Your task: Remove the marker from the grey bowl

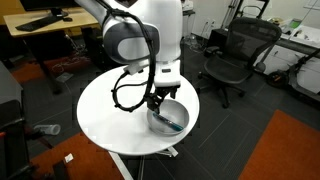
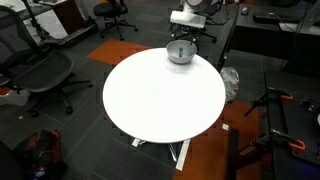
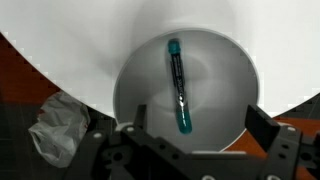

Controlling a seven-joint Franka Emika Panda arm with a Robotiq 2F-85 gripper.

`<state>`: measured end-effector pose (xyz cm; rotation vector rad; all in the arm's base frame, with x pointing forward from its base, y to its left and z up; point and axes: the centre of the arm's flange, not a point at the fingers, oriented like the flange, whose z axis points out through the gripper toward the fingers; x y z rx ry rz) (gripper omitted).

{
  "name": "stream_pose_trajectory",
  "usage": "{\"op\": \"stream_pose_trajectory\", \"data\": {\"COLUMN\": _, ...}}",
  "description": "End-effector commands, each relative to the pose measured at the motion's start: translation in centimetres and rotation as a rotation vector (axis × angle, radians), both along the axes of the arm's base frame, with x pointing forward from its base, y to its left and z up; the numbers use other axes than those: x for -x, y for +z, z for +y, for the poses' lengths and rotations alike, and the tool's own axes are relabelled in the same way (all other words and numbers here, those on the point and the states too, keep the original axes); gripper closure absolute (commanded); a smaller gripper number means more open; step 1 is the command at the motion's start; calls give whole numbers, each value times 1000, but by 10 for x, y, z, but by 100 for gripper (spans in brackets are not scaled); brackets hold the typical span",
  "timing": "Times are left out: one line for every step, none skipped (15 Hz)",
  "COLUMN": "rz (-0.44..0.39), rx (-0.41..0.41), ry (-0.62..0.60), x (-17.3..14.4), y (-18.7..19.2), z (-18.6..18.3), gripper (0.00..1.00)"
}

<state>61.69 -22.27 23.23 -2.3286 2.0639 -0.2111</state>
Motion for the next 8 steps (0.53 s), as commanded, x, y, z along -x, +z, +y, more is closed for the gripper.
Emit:
{"op": "stream_pose_trajectory", "data": {"rz": 20, "rx": -9, "ry": -7, "x": -19, "y": -17, "z": -11, "gripper": 0}}
{"op": "stream_pose_trajectory", "data": {"rz": 25, "rx": -9, "ry": -5, "x": -21, "y": -21, "z": -13, "gripper": 0}}
{"op": "stream_pose_trajectory", "data": {"rz": 30, "rx": -9, "ry": -6, "x": -23, "y": -26, "z": -15, "gripper": 0}}
{"op": "stream_pose_trajectory", "data": {"rz": 35, "rx": -10, "ry": -3, "x": -25, "y": -32, "z": -17, "gripper": 0}}
{"op": "stream_pose_trajectory", "data": {"rz": 41, "rx": -11, "ry": -4, "x": -26, "y": -37, "z": -19, "gripper": 0}}
{"op": "stream_pose_trajectory", "data": {"rz": 46, "rx": -12, "ry": -5, "x": -27, "y": -42, "z": -21, "gripper": 0}}
{"op": "stream_pose_trajectory", "data": {"rz": 55, "rx": -16, "ry": -5, "x": -28, "y": -47, "z": -23, "gripper": 0}}
{"op": "stream_pose_trajectory", "data": {"rz": 63, "rx": -21, "ry": -3, "x": -28, "y": -53, "z": -26, "gripper": 0}}
